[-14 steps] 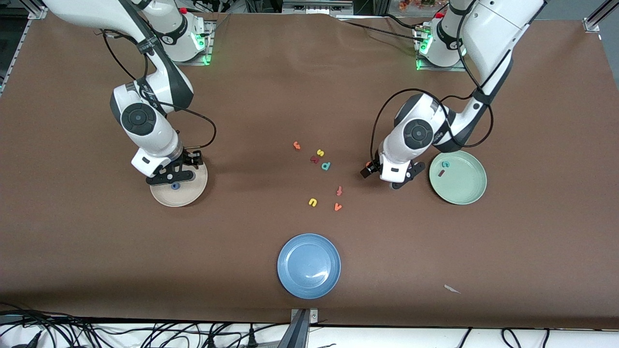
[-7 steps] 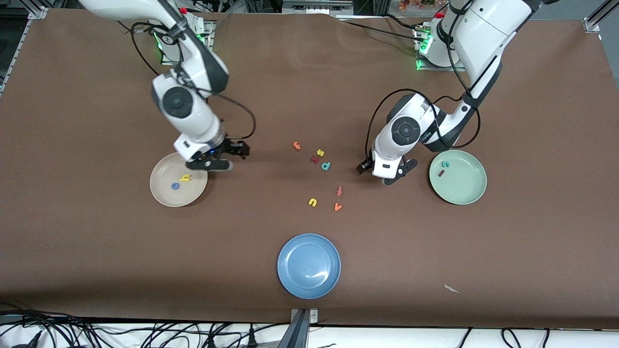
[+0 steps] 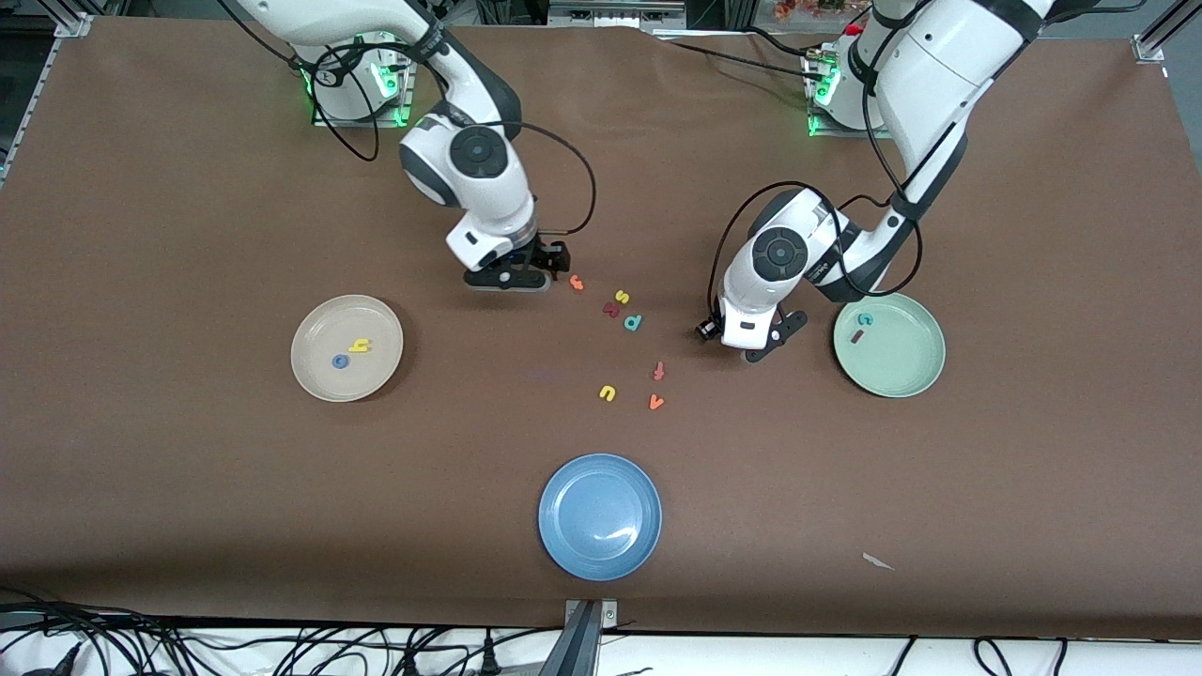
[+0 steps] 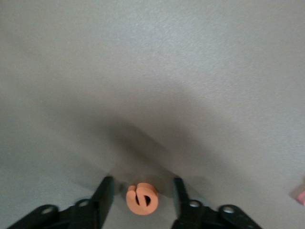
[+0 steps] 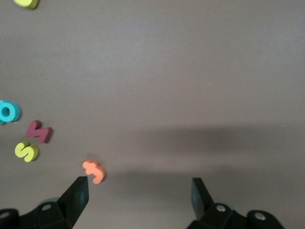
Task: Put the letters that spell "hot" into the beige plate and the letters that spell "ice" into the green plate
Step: 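Grasp the orange e with the left gripper while the right gripper reaches the orange t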
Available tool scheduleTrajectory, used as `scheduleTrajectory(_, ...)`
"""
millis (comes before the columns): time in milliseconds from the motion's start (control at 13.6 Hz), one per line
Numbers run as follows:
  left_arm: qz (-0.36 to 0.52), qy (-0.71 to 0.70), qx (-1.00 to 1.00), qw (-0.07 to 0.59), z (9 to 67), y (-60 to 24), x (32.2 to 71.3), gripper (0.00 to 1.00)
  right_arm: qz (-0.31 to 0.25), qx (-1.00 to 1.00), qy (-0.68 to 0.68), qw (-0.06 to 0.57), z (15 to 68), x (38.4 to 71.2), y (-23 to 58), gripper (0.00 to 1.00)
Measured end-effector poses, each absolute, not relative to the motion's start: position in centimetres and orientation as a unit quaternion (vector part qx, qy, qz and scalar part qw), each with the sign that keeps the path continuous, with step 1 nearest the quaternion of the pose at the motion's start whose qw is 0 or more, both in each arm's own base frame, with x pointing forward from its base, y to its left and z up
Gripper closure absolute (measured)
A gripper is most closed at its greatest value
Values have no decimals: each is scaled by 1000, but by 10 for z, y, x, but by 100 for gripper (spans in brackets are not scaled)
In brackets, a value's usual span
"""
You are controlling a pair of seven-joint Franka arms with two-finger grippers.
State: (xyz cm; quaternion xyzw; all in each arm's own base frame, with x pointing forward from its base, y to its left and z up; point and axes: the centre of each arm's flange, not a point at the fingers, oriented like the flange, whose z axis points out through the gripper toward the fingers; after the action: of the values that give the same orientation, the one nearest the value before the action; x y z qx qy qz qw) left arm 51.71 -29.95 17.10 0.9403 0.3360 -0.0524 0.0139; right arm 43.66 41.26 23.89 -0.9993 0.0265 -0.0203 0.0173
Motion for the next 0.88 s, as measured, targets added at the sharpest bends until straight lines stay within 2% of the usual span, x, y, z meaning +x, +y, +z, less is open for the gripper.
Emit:
scheduleTrajectory(147,-51,337,940,15,173,-300,519,70,-34,-999,33,6,222,426,435,4)
scheduleTrajectory(587,-50,344,937,16,173,-293,524,72,-44,-998,40,-4,196,414,458,4)
scheduleTrajectory(881,-63,347,936,-9,205,-242,554,72,-58,-997,52,-12,188,411,468,4)
